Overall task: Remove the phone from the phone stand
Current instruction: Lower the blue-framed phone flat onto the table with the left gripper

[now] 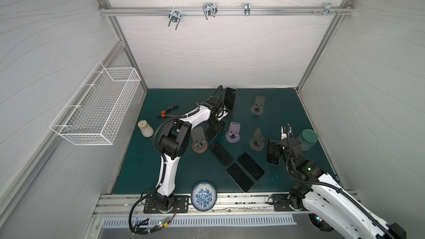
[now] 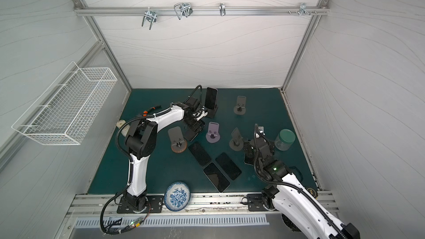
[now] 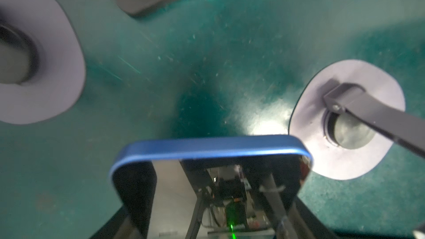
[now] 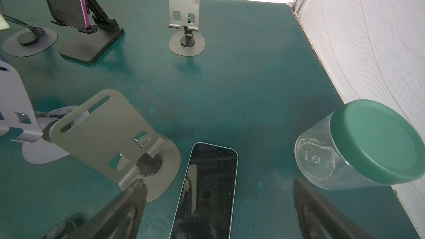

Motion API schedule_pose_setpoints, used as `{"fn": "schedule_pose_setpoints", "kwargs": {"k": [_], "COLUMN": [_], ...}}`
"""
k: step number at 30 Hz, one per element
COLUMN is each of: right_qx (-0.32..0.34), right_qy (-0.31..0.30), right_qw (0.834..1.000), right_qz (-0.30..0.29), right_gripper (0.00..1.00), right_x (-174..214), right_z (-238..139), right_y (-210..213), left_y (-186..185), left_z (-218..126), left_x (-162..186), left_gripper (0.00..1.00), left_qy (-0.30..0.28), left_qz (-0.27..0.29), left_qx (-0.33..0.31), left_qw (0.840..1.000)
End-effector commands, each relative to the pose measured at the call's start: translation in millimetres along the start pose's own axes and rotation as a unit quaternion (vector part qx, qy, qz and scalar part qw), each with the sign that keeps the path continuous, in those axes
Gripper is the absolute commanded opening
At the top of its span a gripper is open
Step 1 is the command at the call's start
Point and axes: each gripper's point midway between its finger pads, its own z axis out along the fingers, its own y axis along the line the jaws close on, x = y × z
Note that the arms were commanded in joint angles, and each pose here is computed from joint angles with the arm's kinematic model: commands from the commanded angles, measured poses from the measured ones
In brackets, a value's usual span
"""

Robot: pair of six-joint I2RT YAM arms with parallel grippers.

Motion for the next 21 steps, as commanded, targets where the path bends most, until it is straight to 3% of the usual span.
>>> {"fn": "schedule_pose_setpoints", "kwargs": {"k": [1,21], "right_qx": [-0.001,-0.001], "right_qy": [-0.011,-0.011], "right_qw": [1.0,1.0], "right_qz": [0.001,0.0], "right_gripper": [0.99,0.99], "right_x": [-6.3,-6.4], "right_z": [-0.9,-0.9], "right_y": [0.5,0.6], "left_y": [-2.4,-6.5], "left_z": [7.2,19.9], "left_x": [4.6,9.8], "left_gripper": [0.46,0.5], "left_qy": [0.016,0.04], "left_qz": [0.016,0.003], "left_qx": [0.003,0.014], "left_qw": [1.0,0.999]}}
